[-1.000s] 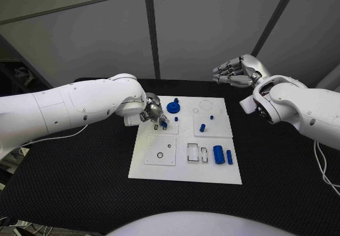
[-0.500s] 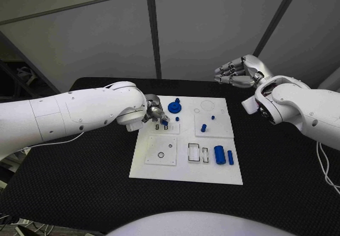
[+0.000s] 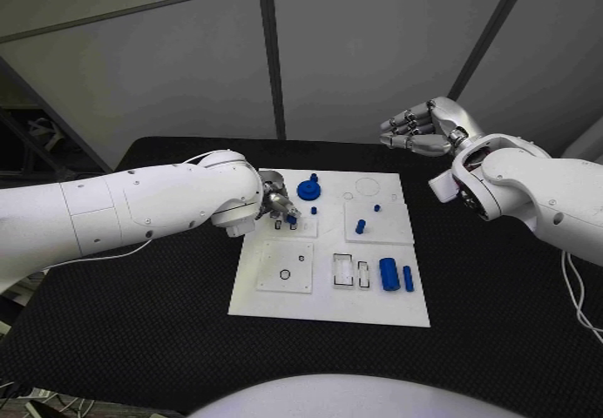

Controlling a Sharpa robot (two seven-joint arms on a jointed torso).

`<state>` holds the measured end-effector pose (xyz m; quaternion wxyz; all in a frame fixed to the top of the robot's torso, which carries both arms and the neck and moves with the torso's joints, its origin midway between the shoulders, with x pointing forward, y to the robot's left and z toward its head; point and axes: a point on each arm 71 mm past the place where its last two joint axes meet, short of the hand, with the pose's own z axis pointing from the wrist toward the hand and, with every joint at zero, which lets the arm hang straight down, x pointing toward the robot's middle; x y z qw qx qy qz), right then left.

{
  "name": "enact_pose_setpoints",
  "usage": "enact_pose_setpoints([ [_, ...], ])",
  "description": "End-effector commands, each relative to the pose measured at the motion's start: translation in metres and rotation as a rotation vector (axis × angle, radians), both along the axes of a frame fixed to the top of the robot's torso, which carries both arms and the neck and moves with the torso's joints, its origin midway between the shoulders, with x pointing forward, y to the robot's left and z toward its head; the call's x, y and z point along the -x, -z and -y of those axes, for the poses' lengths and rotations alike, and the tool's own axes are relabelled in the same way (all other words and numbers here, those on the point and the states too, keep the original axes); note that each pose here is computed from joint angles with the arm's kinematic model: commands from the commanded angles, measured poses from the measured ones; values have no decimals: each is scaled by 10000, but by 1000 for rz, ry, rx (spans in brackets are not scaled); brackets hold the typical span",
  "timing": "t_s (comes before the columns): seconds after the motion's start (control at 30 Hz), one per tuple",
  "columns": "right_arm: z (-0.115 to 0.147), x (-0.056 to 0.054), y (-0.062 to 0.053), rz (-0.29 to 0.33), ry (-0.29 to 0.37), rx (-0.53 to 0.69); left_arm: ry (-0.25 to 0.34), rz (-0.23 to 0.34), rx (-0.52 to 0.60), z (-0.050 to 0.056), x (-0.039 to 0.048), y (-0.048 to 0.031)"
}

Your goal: Assemble the parts on the task board

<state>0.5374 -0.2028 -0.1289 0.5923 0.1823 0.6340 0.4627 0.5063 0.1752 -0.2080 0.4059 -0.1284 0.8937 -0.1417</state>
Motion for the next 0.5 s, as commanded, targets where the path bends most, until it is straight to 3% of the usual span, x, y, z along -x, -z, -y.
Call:
enact_pose_setpoints([
  [0.03,-9,2,-18,9,-11,5,-8,19,-26,5,-1,-12],
  [0.5,-19,-2,-14,8,-14,6,12,-10,-49,28,24,9],
])
